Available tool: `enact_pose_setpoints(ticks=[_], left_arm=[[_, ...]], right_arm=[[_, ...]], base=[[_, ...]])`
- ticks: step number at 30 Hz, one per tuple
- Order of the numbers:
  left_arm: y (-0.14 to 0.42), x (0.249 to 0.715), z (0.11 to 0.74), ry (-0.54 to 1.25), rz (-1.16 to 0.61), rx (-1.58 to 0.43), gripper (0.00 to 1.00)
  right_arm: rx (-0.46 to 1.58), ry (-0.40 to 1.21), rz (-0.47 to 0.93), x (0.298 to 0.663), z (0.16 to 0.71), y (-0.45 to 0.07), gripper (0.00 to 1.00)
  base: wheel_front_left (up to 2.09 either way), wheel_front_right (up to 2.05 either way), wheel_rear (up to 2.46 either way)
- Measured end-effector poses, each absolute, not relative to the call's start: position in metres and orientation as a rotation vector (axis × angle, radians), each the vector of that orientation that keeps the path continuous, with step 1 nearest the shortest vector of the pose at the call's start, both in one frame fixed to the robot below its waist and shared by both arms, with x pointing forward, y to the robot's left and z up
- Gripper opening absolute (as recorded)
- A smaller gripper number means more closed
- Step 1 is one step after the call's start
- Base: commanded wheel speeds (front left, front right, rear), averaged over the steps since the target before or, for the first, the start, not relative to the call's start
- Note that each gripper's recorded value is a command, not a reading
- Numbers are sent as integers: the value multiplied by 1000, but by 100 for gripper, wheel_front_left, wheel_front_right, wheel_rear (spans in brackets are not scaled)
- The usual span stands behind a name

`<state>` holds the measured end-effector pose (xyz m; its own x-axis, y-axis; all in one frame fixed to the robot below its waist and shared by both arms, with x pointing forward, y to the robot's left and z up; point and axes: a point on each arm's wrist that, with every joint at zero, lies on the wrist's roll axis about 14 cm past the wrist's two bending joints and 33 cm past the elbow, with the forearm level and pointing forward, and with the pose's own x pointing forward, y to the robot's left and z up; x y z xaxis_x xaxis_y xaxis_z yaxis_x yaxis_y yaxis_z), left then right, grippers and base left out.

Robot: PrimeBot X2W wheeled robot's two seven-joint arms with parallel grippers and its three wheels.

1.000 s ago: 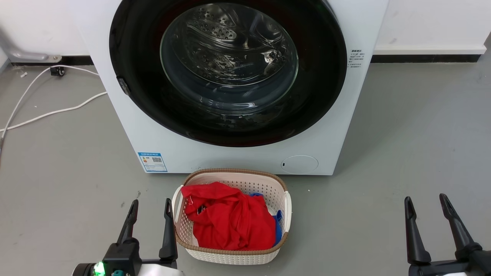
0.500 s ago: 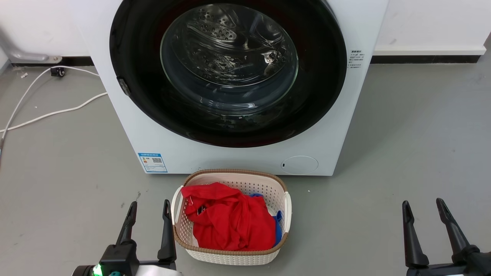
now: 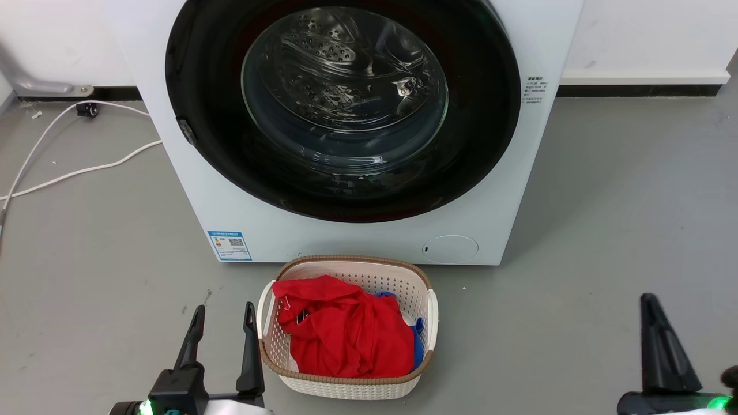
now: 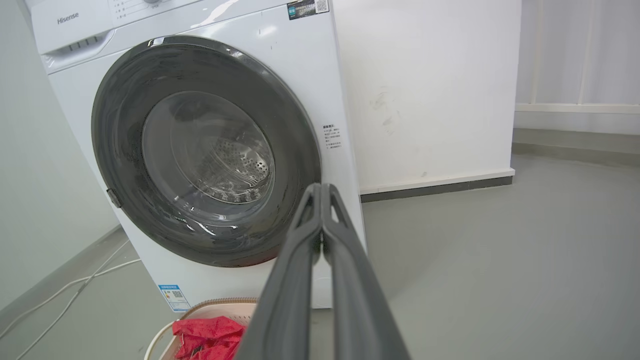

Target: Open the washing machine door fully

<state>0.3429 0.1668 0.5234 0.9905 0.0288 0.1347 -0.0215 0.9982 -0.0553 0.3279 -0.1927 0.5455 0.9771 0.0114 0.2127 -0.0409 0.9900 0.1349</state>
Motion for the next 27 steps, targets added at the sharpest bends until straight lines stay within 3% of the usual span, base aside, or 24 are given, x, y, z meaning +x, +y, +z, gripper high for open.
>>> enact_pose_setpoints(ticks=[17, 27], left_arm=[[167, 343, 521, -129, 26, -61, 100], [169, 343, 521, -129, 34, -61, 100]], right_arm=[[1031, -253, -117, 330, 532, -219, 0], [1443, -185, -64, 327, 528, -198, 0]], base=[[0, 0, 0], [0, 0, 0]])
